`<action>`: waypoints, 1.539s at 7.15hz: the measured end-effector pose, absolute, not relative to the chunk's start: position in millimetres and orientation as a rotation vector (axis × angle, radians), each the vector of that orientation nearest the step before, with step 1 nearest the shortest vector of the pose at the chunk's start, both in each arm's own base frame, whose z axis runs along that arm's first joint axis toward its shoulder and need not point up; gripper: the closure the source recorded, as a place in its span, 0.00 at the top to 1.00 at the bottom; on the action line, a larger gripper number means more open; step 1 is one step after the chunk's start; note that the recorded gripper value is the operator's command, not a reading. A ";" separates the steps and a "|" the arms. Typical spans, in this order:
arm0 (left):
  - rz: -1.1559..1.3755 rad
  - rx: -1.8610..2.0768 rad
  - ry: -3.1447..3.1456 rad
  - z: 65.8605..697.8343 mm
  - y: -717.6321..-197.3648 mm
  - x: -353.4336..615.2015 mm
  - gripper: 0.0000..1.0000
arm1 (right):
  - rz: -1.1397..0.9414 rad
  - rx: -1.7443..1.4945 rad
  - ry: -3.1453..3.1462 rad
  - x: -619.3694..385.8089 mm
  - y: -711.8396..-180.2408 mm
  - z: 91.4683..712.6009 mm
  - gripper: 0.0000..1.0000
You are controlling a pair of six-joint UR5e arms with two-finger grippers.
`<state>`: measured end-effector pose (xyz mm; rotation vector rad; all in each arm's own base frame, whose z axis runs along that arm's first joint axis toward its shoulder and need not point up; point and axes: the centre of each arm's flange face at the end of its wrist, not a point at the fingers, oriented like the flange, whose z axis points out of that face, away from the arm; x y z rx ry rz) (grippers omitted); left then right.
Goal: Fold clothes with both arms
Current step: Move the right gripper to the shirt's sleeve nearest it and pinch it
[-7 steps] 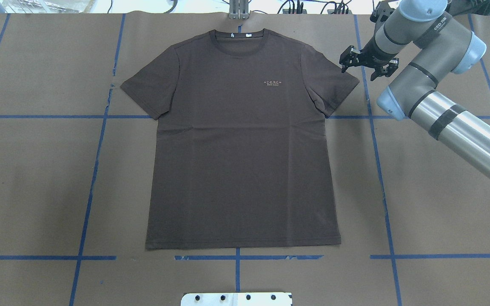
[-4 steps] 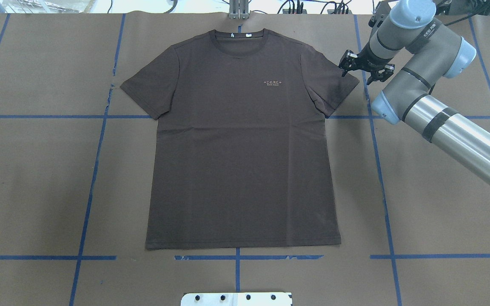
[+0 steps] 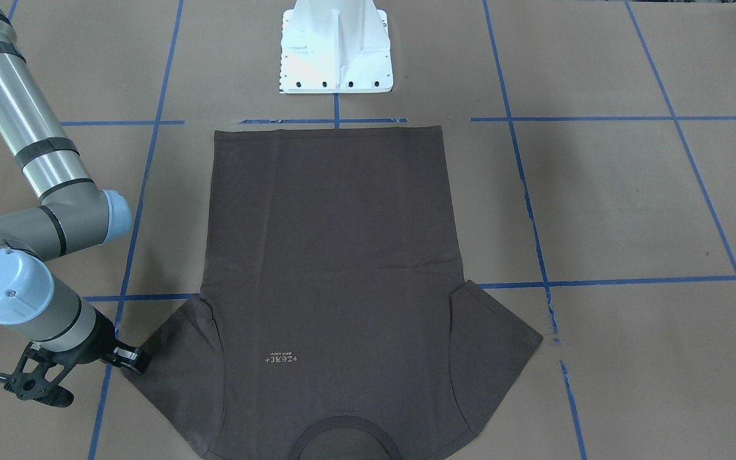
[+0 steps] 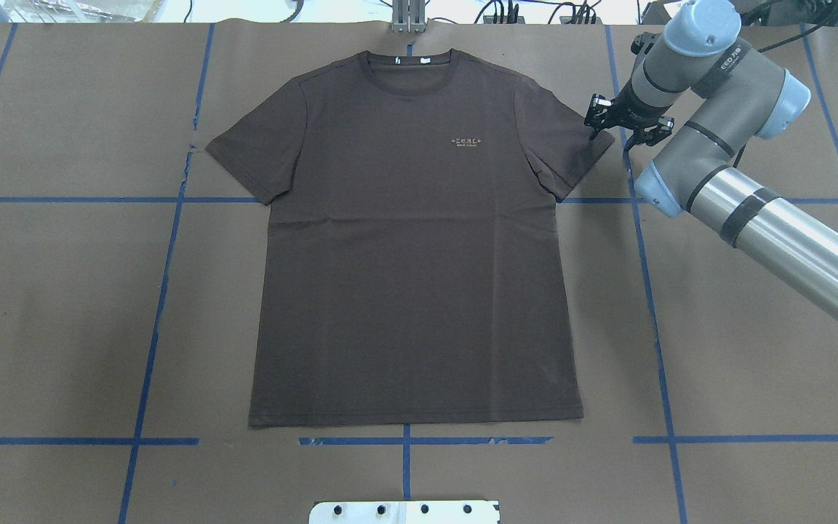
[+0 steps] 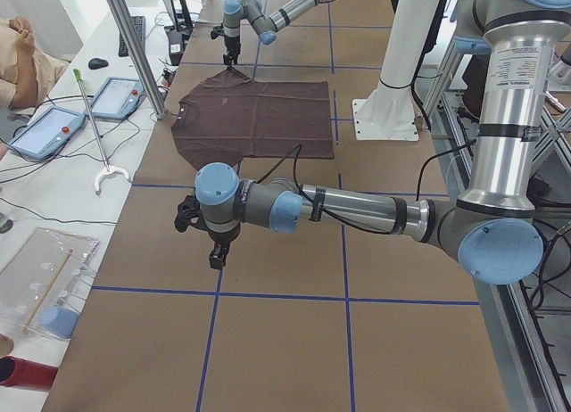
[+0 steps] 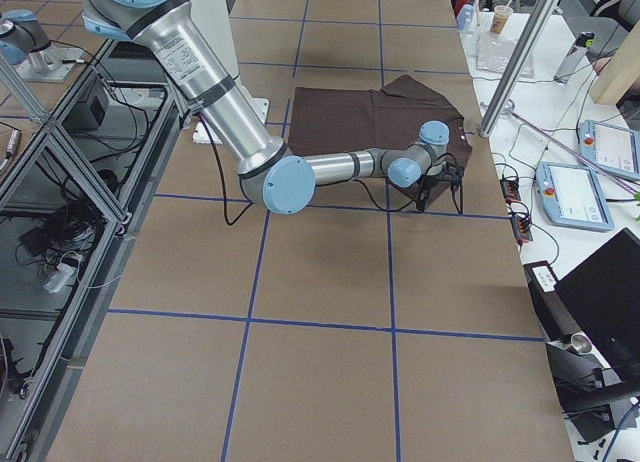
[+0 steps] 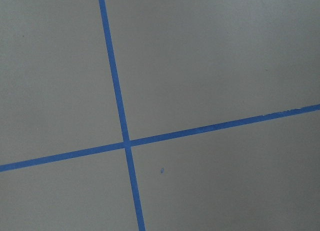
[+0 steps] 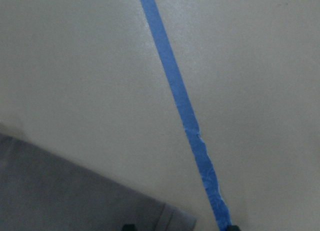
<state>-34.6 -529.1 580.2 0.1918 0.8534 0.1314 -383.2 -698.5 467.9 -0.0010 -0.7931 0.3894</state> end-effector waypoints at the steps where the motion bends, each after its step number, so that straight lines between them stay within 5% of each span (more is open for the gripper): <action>1: 0.131 0.191 0.853 580.5 -529.1 -34.6 1.00 | 0.391 -0.002 -0.791 -382.9 -698.6 468.7 0.00; 4: 0.130 0.190 0.853 581.3 -529.0 -34.6 1.00 | 0.389 0.004 -0.801 -385.5 -702.0 457.2 0.00; 10: 0.131 0.190 0.854 580.9 -528.8 -34.5 1.00 | 0.499 0.052 -0.855 -492.9 -696.9 331.0 0.00; 11: 0.130 0.190 0.855 581.0 -528.7 -34.5 1.00 | 0.503 0.057 -0.852 -502.9 -694.5 325.6 0.08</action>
